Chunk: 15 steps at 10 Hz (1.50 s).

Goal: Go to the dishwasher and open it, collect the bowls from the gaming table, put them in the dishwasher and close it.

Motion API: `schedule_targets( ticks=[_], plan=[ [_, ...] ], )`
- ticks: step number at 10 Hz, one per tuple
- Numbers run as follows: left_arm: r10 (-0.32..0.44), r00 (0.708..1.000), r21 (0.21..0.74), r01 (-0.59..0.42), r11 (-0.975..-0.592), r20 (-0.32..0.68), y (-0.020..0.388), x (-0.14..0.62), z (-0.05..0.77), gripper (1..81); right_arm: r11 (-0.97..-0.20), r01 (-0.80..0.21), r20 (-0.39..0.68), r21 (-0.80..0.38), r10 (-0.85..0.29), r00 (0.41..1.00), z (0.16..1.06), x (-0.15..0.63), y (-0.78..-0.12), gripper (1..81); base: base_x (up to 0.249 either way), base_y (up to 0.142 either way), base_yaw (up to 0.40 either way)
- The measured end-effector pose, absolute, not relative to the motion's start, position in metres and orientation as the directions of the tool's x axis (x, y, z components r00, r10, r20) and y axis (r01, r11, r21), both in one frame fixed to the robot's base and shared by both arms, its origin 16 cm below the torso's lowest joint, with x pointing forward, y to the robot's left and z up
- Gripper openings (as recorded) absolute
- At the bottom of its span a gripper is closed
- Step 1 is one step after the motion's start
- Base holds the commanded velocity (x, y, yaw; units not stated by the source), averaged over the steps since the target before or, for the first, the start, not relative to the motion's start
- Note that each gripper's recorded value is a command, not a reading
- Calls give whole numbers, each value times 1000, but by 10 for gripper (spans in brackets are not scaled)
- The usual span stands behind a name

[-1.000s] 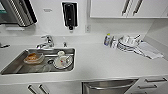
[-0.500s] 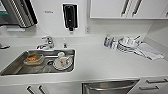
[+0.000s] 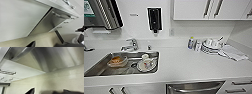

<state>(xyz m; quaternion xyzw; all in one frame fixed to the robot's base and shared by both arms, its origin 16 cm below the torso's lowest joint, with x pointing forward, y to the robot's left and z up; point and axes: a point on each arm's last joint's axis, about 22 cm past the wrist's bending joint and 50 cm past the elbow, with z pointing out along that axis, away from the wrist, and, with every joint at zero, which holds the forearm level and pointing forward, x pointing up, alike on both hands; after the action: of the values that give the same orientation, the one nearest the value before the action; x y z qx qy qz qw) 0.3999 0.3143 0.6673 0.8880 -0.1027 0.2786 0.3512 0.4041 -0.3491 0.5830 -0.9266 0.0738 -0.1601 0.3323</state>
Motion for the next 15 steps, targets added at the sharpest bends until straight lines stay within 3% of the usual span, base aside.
schedule_targets(
  ticks=[5, 12, 15],
  plan=[
    [16, 795, 554, -408, -726, 607, 310, 406, 644, 811, -713, -49, 255, -700, -313, 915, 614, 455, -336, 811, 0, 0, 0],
    [34, 788, 581, -422, -696, 614, 291, 410, 642, 811, -638, -233, 62, -734, -404, 912, 614, 495, -310, 811, 0, 0, 0],
    [36, 763, 568, -447, -691, 645, 288, 424, 650, 811, -593, -356, -29, -722, -488, 872, 612, 523, -311, 811, 0, 0, 0]
  ],
)
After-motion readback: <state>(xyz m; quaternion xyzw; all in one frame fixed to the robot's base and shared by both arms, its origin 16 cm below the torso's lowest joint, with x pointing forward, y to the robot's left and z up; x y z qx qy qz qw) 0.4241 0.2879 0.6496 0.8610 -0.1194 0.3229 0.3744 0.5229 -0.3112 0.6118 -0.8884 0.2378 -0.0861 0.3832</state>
